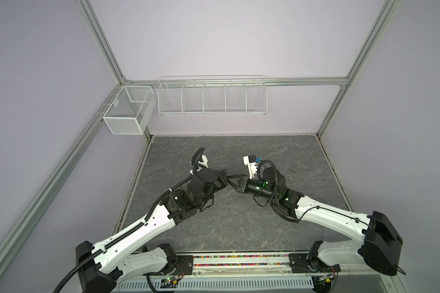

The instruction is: Unlock with the key

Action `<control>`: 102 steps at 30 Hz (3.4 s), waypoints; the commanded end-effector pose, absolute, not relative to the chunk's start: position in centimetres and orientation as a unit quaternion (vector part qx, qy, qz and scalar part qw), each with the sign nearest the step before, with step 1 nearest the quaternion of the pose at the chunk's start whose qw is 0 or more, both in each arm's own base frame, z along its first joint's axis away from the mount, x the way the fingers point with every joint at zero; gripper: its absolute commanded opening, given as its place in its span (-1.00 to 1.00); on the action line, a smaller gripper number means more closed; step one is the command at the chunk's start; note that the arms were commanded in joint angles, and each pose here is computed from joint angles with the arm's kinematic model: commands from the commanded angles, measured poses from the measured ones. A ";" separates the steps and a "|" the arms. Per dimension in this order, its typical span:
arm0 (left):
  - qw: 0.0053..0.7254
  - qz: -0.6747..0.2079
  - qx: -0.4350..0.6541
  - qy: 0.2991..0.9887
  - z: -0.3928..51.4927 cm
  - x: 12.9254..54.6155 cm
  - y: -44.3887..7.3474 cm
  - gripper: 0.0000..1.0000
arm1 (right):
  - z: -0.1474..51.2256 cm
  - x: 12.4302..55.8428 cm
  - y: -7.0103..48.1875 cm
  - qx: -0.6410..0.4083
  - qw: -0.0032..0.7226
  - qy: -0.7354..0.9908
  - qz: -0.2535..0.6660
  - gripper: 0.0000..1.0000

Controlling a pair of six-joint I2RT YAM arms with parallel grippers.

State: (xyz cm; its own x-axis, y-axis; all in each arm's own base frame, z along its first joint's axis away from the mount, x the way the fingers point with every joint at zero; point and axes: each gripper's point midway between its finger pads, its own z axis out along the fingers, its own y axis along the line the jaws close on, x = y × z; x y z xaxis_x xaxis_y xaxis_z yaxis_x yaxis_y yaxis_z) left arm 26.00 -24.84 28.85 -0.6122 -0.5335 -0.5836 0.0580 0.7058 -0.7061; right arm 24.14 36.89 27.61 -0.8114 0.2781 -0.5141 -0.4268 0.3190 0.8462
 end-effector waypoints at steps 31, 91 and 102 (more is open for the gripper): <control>0.348 -0.454 -0.154 0.806 29.1 24.4 -27.3 -1.00 | 30.5 24.9 38.0 -0.057 0.315 0.717 0.619 -0.87; 0.485 -0.329 0.108 0.803 25.6 23.8 -26.5 -1.00 | 26.6 23.0 27.4 -0.058 0.369 0.838 0.397 0.55; 0.542 -0.299 0.256 0.743 23.0 21.7 -31.3 -1.00 | 27.4 22.1 26.1 -0.124 0.330 0.856 0.379 0.96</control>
